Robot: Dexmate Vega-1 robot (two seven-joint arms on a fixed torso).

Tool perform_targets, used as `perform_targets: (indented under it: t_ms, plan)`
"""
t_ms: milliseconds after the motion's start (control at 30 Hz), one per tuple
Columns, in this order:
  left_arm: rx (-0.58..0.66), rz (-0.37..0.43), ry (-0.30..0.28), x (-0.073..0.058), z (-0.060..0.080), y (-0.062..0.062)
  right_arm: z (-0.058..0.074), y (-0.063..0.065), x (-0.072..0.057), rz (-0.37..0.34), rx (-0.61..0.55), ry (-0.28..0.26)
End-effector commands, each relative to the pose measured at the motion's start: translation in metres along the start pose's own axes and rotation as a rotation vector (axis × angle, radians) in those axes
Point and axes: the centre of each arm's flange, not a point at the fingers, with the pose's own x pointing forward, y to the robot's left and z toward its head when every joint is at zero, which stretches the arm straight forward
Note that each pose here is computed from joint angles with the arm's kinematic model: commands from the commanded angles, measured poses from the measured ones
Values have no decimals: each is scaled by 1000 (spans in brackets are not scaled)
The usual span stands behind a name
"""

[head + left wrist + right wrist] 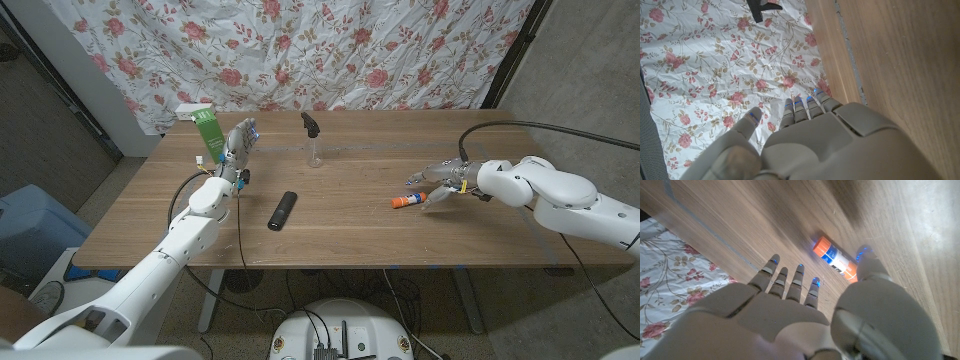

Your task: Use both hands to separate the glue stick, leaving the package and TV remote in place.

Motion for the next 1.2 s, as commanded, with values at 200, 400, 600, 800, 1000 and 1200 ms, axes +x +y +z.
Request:
perform_targets:
  t_ms: [200, 400, 600, 800, 1000, 1200]
  plan:
    - [-8, 4, 2, -2, -3, 0, 2, 9, 11, 12, -4, 5]
    - [-2, 5, 12, -5, -4, 0, 2, 10, 13, -12, -4, 0]
    - [0, 13, 15, -8, -4, 1, 6, 12, 17, -23, -4, -9]
    - [-2, 11, 18, -9, -4, 0, 7, 11, 18, -58, -7, -9]
    - [-8, 11, 20, -10, -6, 0, 8, 12, 18, -92, -1, -6]
    - [-13, 14, 18, -11, -7, 0, 9, 15, 17, -117, 18, 4]
